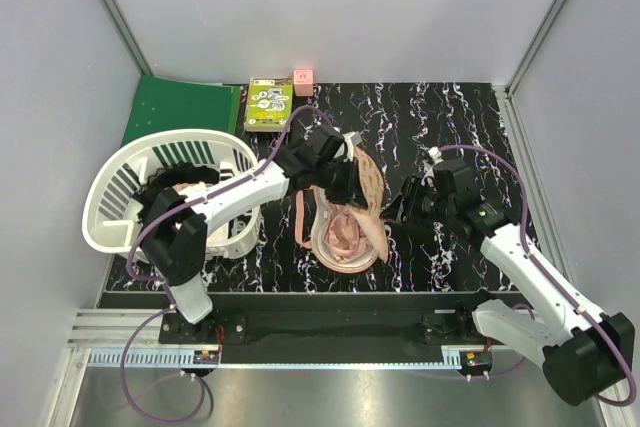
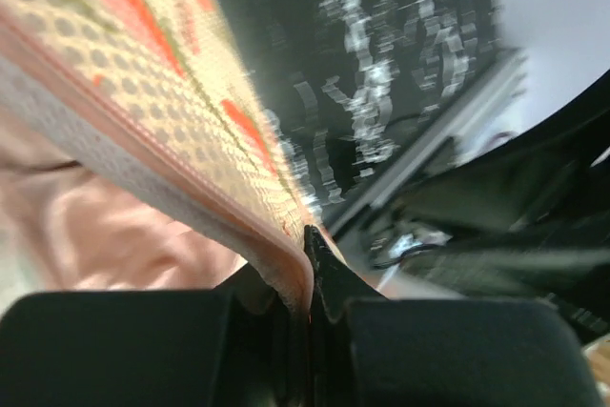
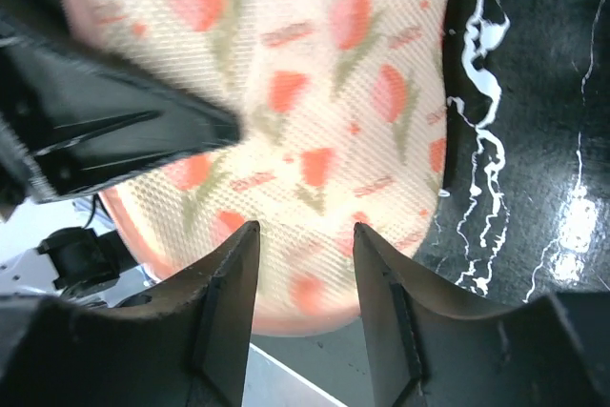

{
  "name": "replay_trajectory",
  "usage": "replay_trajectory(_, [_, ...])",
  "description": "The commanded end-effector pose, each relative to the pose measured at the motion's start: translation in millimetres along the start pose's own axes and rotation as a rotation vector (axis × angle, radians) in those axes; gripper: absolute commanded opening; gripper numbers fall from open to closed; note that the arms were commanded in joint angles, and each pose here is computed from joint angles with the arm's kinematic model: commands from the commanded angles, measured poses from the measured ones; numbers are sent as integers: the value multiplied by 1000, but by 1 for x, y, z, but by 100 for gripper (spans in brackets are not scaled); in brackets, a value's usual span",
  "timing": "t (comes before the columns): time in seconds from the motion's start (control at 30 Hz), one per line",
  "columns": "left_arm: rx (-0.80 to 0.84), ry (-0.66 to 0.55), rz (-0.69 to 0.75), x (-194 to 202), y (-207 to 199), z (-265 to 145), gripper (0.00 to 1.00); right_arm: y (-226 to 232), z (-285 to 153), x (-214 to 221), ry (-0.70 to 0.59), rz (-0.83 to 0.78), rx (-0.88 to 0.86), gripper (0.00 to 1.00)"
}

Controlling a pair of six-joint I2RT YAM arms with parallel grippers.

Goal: Place the bra in the laundry bag and zip it closed

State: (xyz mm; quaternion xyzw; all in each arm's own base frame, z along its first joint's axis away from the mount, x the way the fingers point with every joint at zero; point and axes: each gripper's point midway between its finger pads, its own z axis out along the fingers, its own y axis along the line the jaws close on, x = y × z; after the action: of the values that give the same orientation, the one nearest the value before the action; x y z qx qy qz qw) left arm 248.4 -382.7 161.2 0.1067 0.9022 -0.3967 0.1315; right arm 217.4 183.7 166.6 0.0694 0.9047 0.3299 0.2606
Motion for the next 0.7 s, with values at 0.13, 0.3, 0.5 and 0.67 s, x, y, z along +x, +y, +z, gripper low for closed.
replay_trajectory(0.13, [-197, -2, 113, 9, 70, -32, 14, -11, 26, 8, 44, 63, 20, 56])
replay_trajectory(0.3, [-305, 10, 132, 17, 104, -32, 20, -12, 48, 17, 85, 82, -37, 61])
replay_trajectory(0.5, [-406, 27, 136, 22, 133, -26, 22, -14, 74, 24, 145, 56, -90, 74])
replay_trajectory(0.67, [-497, -5, 162, 19, 150, -35, 35, -16, 89, 28, 182, 32, -112, 81])
